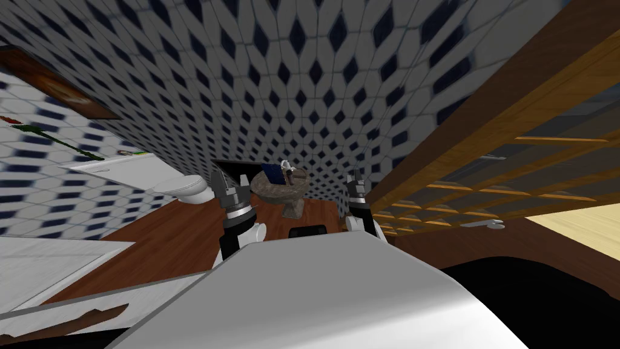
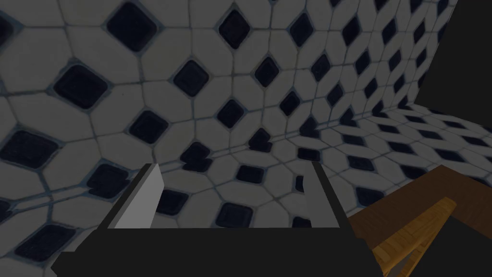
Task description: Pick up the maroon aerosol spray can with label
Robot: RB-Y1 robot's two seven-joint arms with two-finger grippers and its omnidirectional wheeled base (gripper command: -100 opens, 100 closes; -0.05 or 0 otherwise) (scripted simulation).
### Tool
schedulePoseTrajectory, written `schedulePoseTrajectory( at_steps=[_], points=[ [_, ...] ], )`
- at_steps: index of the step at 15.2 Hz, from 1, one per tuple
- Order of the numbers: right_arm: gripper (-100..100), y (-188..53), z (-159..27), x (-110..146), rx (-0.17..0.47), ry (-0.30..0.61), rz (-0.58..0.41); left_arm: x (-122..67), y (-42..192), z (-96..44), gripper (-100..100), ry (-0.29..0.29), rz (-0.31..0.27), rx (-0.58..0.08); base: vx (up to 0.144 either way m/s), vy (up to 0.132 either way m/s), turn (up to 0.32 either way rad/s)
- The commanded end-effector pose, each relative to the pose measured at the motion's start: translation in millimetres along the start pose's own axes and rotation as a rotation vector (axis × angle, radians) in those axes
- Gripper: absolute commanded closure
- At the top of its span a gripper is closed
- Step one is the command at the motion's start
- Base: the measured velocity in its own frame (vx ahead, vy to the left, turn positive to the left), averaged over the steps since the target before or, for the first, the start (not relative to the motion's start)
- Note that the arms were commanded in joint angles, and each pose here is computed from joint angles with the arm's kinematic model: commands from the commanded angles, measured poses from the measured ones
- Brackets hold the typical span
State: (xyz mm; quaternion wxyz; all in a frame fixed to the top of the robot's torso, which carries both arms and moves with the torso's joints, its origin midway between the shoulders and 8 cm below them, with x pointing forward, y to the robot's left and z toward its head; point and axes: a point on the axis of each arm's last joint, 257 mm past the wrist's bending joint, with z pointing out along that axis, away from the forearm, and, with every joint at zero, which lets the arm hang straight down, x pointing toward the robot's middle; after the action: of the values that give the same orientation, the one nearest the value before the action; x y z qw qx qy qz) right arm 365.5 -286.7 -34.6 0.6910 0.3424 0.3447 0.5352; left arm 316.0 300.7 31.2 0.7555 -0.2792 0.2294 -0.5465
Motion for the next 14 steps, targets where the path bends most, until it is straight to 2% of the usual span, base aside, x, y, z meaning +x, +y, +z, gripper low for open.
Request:
schedulePoseTrajectory(
  at_steps=[1, 4, 5, 6, 14],
  points=[
    [0, 0.0, 0.0, 0.0, 0.0, 0.0, 0.0, 3.0, 4.2, 0.6, -100, 0.036, 0.006, -0.017, 0.003, -0.009, -0.023],
    [0, 0.0, 0.0, 0.0, 0.0, 0.0, 0.0, 6.0, 15.2, 1.2, -100, 0.086, 0.012, -0.064, 0.01, -0.024, -0.033],
    [0, 0.0, 0.0, 0.0, 0.0, 0.0, 0.0, 6.0, 15.2, 1.2, -100, 0.086, 0.012, -0.064, 0.01, -0.026, -0.021],
    [0, 0.0, 0.0, 0.0, 0.0, 0.0, 0.0, 6.7, 22.2, 1.3, -100, 0.108, 0.013, -0.094, 0.015, -0.03, -0.041],
    [0, 0.0, 0.0, 0.0, 0.0, 0.0, 0.0, 6.6, 52.9, -1.2, -100, 0.162, 0.008, -0.226, 0.023, -0.031, -0.034]
  ],
)
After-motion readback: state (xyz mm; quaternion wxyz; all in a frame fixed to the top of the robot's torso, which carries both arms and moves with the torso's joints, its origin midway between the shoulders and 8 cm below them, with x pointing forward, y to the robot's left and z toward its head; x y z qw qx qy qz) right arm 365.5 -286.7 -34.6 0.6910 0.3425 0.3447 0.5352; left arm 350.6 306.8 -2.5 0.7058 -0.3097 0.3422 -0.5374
